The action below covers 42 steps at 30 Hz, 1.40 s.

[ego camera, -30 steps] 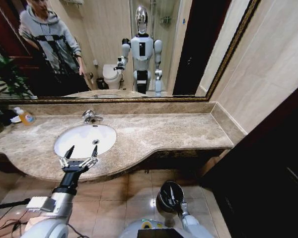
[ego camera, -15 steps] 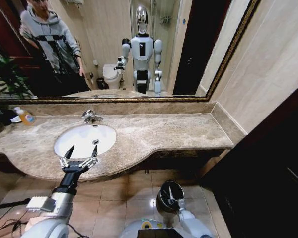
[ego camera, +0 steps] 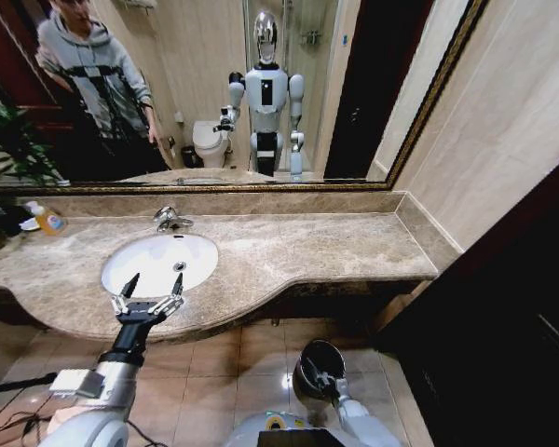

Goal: Pick up the trash from the sink and place it in the trash bin.

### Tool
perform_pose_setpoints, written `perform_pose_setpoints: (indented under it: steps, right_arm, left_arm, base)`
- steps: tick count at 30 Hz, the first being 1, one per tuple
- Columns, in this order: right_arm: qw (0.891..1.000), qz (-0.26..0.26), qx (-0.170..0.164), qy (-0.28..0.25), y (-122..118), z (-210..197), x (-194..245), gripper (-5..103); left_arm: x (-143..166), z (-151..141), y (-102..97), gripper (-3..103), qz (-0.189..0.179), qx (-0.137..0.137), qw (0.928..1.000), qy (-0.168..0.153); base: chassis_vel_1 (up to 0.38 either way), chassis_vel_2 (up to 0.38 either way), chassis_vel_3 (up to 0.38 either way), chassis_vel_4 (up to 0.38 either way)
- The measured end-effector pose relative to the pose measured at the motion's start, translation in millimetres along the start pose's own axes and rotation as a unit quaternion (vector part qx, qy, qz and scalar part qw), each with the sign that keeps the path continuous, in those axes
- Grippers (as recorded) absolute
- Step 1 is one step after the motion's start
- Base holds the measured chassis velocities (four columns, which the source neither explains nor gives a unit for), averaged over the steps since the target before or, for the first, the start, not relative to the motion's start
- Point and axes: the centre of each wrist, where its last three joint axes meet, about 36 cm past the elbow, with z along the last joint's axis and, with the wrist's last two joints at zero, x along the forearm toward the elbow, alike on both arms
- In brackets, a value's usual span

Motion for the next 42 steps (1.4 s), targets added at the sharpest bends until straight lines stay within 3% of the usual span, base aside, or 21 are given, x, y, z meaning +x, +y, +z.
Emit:
perform_pose_setpoints:
  steps: [4,10,13,23,32,36,42]
  right_arm:
    - [1.0,-0.004,0.008,0.001,0,5,2,68]
    - [1.0,-0.009,0.015,0.003,1,12,5,84]
    - [1.0,-0.011,0.017,0.003,3,15,6,97]
    - [1.0,-0.012,0.005,-0.016,7,14,10,100]
    - [0.994,0.001,-0.003,-0.113,11,-8,29,100]
    - [0.983,0.039,0.044,-0.173,-5,-9,53,100]
    - [0.968,0.081,0.032,-0.234,-16,-25,88,100]
  left_arm:
    - [0,0,0.0,100,0.0,0.0,1.0,0.0]
    - [0,0,0.0,100,0.0,0.0,1.0,0.0]
    - [0,0,0.0,100,0.0,0.0,1.0,0.0]
    - [0,0,0.0,100,0.0,0.0,1.0,0.0]
    - [0,0,0.0,100,0.0,0.0,1.0,0.0]
    - [0,0,0.0,100,0.0,0.0,1.0,0.0]
    - [0,0,0.0,100,0.0,0.0,1.0,0.0]
  base:
    - [0.0,0.0,0.0,0.0]
    - [0.0,0.0,0.0,0.0]
    - [0.0,0.0,0.0,0.0]
    - [0.0,0.0,0.0,0.0]
    - [0.0,0.0,0.0,0.0]
    - [0.0,0.0,0.0,0.0]
    - [0.0,0.0,0.0,0.0]
